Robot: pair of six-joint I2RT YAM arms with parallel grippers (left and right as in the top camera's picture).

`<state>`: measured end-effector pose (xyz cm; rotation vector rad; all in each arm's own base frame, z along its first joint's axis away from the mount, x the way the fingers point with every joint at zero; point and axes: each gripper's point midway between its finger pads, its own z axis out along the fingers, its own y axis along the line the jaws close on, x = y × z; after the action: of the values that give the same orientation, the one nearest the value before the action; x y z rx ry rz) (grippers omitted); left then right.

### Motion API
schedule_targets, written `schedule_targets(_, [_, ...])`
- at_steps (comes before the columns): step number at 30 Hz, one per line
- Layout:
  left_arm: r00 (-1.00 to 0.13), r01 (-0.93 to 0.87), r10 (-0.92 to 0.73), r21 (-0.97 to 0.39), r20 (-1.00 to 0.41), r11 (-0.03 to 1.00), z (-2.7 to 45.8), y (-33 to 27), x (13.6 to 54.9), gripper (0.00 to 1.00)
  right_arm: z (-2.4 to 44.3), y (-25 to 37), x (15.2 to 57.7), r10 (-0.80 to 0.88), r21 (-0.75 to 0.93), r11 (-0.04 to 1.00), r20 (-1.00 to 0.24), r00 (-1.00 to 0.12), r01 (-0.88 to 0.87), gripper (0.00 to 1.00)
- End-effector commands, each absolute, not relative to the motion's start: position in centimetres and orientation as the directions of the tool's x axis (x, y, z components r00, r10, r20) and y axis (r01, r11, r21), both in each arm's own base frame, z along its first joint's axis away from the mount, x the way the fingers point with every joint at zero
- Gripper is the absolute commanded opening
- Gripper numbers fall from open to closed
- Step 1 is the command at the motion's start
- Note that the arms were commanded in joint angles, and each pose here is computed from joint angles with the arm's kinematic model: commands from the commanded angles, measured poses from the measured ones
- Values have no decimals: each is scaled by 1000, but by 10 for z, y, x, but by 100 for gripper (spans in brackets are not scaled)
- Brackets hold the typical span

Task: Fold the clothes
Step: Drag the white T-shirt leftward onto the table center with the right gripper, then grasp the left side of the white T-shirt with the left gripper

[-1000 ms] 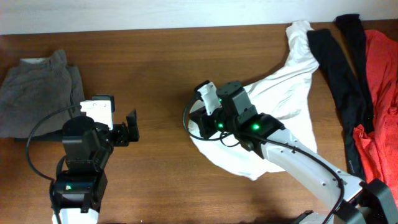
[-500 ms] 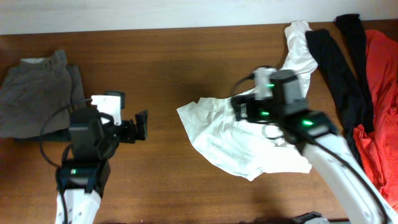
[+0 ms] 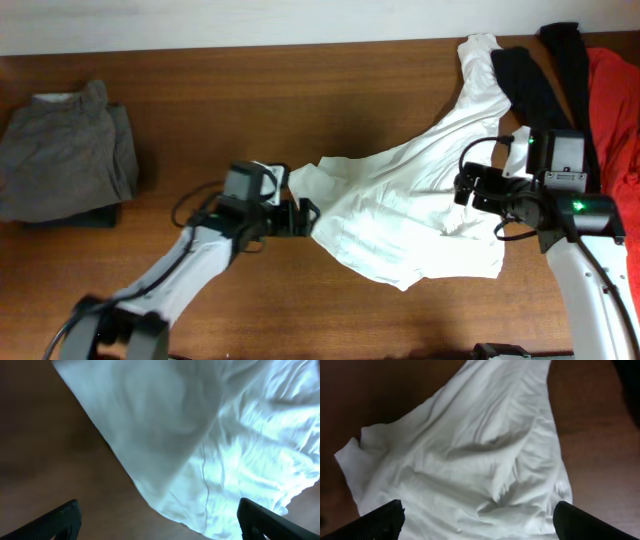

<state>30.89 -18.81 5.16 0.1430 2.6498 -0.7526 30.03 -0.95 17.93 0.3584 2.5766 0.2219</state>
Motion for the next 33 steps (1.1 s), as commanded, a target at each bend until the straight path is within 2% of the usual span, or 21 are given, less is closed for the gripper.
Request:
schedule_targets(1, [-967, 51, -96, -549, -235, 834, 33, -211, 295, 99, 184, -14, 300, 297, 219, 952, -489, -820, 215, 99])
schedule_targets(3, [-975, 51, -75, -544, -207, 837, 24, -219, 287, 98, 184, -14, 300, 298, 219, 952, -489, -820, 215, 99])
schedule_targets(5, [-977, 75, -48, -544, -208, 836, 18, -228, 284, 90, 184, -14, 300, 298, 219, 952, -489, -820, 215, 99])
schedule_targets(6, [-977, 85, -39, -545, -212, 834, 17, -232, 283, 89, 184, -14, 300, 298, 219, 952, -488, -820, 215, 99])
schedule_targets(7, [-975, 106, -23, -547, -223, 830, 15, -239, 282, 82, 184, -13, 300, 298, 220, 952, -486, -821, 215, 99])
schedule_targets(8, [-971, 117, -19, -543, -239, 832, 14, -241, 284, 72, 184, -13, 299, 298, 219, 951, -484, -823, 216, 99])
schedule_targets(9, [-963, 123, -26, -526, -267, 842, 14, -241, 290, 52, 183, -13, 299, 298, 219, 951, -481, -825, 217, 99])
schedule_targets(10, [-958, 125, -33, -518, -285, 846, 14, -240, 294, 40, 183, -13, 298, 298, 218, 951, -478, -826, 217, 99])
schedule_targets(12, [-943, 139, -47, -516, -331, 846, 19, -241, 304, 24, 182, -13, 297, 298, 218, 951, -474, -828, 218, 99])
schedule_targets(13, [-940, 143, -48, -518, -339, 843, 20, -242, 306, 8, 182, -13, 296, 299, 217, 951, -472, -830, 219, 99])
schedule_targets(14, [-936, 146, -53, -522, -347, 840, 22, -242, 308, 0, 182, -13, 296, 299, 217, 951, -470, -830, 219, 99])
schedule_targets(16, [-931, 154, -56, -526, -361, 837, 26, -244, 311, 0, 181, -13, 295, 299, 217, 951, -468, -831, 220, 99])
schedule_targets(19, [-881, 213, -36, -465, -471, 859, 49, -233, 331, 0, 181, -13, 295, 299, 217, 951, -468, -831, 220, 99])
schedule_targets(22, [-882, 212, -45, -480, -470, 851, 68, -227, 328, 3, 181, -13, 295, 299, 217, 951, -468, -831, 220, 99])
schedule_targets(23, [-892, 200, -46, -485, -449, 851, 67, -227, 323, 29, 181, -13, 295, 299, 217, 951, -468, -831, 220, 99])
schedule_targets(24, [-907, 171, -56, -488, -417, 856, 64, -226, 317, 45, 181, -13, 296, 299, 217, 951, -468, -831, 220, 99])
schedule_targets(25, [-920, 157, -52, -484, -390, 861, 59, -226, 310, 53, 181, -13, 296, 299, 217, 951, -469, -831, 220, 99])
schedule_targets(28, [-940, 135, -37, -472, -338, 871, 45, -229, 297, 61, 181, -13, 296, 299, 217, 951, -469, -831, 220, 99])
schedule_targets(33, [-964, 39, -85, -450, -252, 892, 17, -231, 289, 62, 181, -13, 295, 300, 217, 951, -465, -833, 221, 99])
